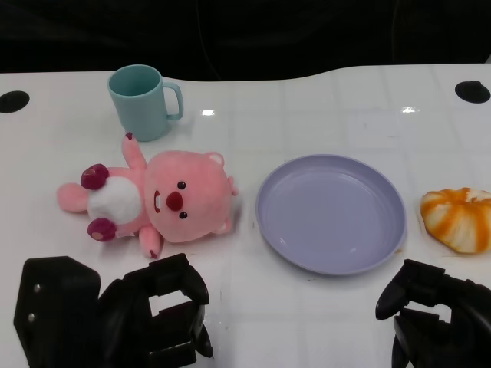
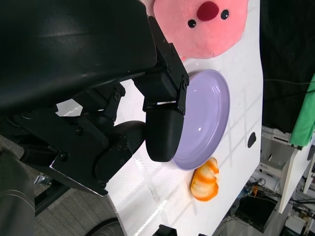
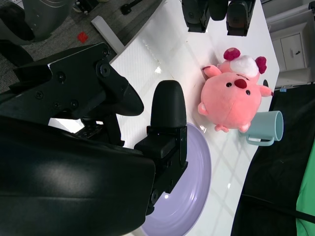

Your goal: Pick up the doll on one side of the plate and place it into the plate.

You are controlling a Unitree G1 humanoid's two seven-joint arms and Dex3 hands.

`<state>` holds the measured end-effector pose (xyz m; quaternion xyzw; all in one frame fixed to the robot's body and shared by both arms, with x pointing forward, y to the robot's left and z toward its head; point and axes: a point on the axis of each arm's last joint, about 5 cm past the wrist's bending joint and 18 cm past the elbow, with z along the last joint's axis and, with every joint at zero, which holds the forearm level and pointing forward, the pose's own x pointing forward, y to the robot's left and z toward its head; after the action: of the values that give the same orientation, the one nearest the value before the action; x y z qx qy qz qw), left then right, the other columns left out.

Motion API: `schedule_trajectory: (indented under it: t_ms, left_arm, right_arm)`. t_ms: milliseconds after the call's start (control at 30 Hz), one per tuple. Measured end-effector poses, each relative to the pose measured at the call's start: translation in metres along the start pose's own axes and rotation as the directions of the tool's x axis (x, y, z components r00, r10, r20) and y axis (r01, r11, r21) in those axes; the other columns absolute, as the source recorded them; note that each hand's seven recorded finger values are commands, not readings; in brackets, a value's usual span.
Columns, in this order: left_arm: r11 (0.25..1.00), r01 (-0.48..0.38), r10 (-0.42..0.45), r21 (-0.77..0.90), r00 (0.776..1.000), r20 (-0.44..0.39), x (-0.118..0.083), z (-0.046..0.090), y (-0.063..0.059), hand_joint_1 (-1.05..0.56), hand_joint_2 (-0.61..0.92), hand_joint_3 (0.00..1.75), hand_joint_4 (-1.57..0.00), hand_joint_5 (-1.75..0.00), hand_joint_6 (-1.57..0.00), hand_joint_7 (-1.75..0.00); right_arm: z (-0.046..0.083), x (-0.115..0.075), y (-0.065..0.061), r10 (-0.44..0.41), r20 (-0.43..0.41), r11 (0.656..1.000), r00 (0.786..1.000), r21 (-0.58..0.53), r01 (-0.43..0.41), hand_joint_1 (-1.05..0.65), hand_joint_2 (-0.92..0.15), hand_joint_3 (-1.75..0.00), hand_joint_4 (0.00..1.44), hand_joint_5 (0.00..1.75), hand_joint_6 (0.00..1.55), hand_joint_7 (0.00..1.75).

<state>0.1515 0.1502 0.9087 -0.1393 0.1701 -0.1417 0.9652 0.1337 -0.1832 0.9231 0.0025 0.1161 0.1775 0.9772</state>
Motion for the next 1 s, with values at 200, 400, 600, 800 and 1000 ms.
schedule_trajectory:
  t_ms: [200,400,600,800,1000]
  left_arm:
    - [1.000,0.000,0.000,0.001,1.000,0.000,0.0000,0.0000,0.0001,-0.11,0.55,1.26,-0.82,-1.75,-0.77,-1.58]
    - [1.000,-0.001,0.001,0.002,1.000,0.000,-0.0002,0.0001,0.0005,-0.10,0.55,1.25,-0.81,-1.75,-0.78,-1.54]
    - [1.000,0.009,-0.009,0.001,1.000,0.004,-0.0007,0.0008,0.0020,-0.11,0.55,1.21,-0.74,-1.64,-0.77,-1.37]
    - [1.000,0.008,-0.008,0.002,1.000,0.011,-0.0012,0.0019,0.0020,-0.20,0.56,1.00,-0.66,-1.48,-0.69,-1.12]
    - [1.000,0.008,-0.010,0.020,0.998,0.066,-0.0017,0.0081,-0.0003,-0.26,0.75,0.56,-0.49,-1.28,-0.57,-0.78]
  right_arm:
    - [-0.0001,0.0002,0.0005,0.003,0.000,1.000,1.000,0.000,-0.003,-0.07,-0.69,-1.14,0.66,1.75,0.48,1.60]
    - [-0.0002,0.0004,0.0009,0.006,0.000,1.000,1.000,0.000,-0.006,-0.08,-0.69,-1.14,0.66,1.75,0.48,1.60]
    - [-0.0004,0.0010,0.0024,0.011,-0.002,1.000,1.000,-0.003,-0.011,-0.07,-0.69,-1.15,0.66,1.75,0.49,1.60]
    - [0.0000,0.0021,0.0032,0.017,0.001,1.000,1.000,-0.004,-0.017,-0.07,-0.68,-1.15,0.66,1.75,0.49,1.60]
    - [0.0003,0.0039,0.0032,0.024,0.003,1.000,1.000,-0.005,-0.024,-0.06,-0.68,-1.16,0.67,1.75,0.49,1.60]
